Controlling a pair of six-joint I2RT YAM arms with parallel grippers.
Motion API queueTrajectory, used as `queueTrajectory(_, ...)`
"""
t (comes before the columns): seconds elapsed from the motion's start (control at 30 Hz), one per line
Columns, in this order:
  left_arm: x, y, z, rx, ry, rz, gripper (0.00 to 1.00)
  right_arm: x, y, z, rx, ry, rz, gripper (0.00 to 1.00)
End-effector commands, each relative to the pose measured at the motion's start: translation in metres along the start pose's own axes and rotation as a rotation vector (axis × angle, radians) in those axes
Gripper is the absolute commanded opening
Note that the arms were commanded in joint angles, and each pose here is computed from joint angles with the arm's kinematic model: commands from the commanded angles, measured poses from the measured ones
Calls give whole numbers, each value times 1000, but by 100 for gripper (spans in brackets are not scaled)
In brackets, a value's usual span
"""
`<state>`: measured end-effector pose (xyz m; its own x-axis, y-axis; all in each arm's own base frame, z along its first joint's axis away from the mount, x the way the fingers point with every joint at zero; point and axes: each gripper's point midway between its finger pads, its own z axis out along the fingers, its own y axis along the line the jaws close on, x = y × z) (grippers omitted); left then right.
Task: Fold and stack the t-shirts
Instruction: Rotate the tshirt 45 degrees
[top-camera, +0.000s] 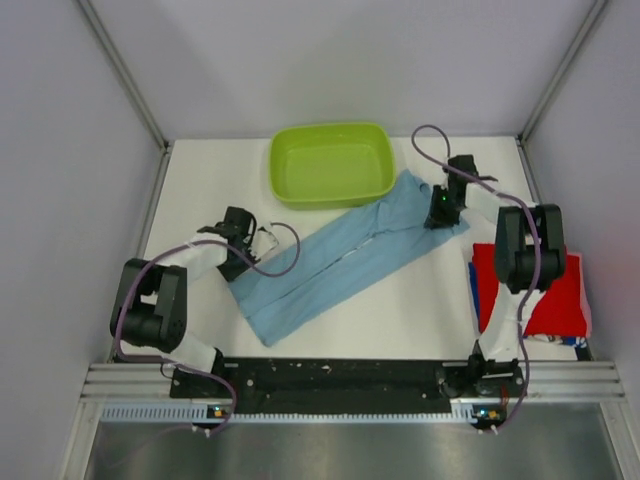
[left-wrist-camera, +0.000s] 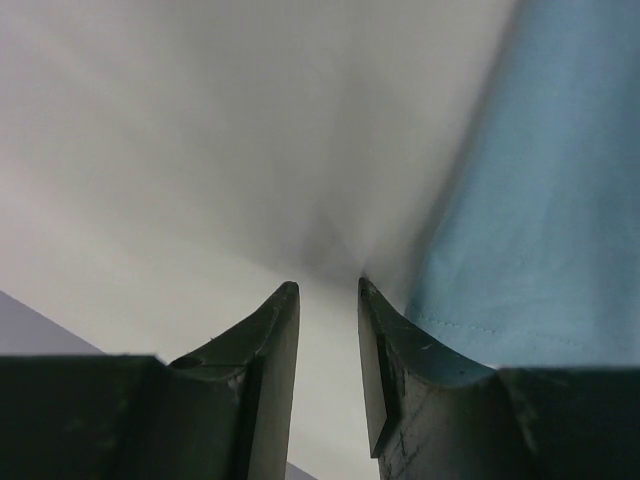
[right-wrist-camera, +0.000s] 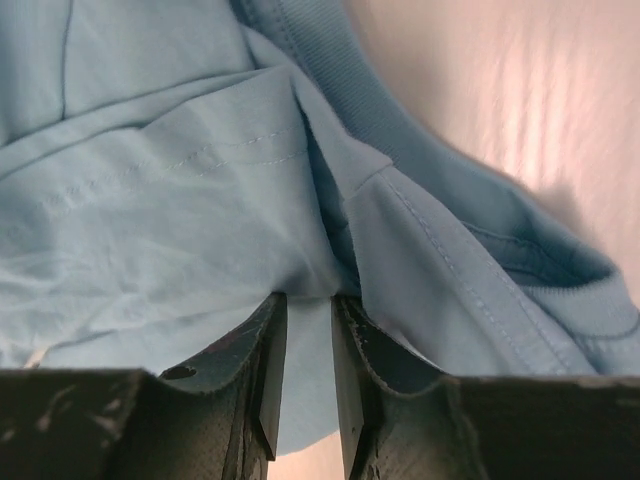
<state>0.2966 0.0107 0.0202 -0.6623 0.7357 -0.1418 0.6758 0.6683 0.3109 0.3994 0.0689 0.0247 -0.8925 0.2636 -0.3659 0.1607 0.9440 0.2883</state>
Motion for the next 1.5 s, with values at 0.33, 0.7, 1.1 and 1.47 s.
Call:
queueTrajectory(0.33,-29,-154,-58,352,-153,408,36,-83,-138,12,417,18,-9,29)
queueTrajectory(0.7,-83,-124,-106,122,-474,505,38,-161,-53,-56,119,-269,-158,46)
queueTrajectory(1.1,-130,-146,-88,195,-649,818,46,22,187,-204,-657,-715,-1038,57)
queueTrajectory(1.47,-112,-164,-45,239,-602,949,45,260,174,-167,-883,-486,-1619,61)
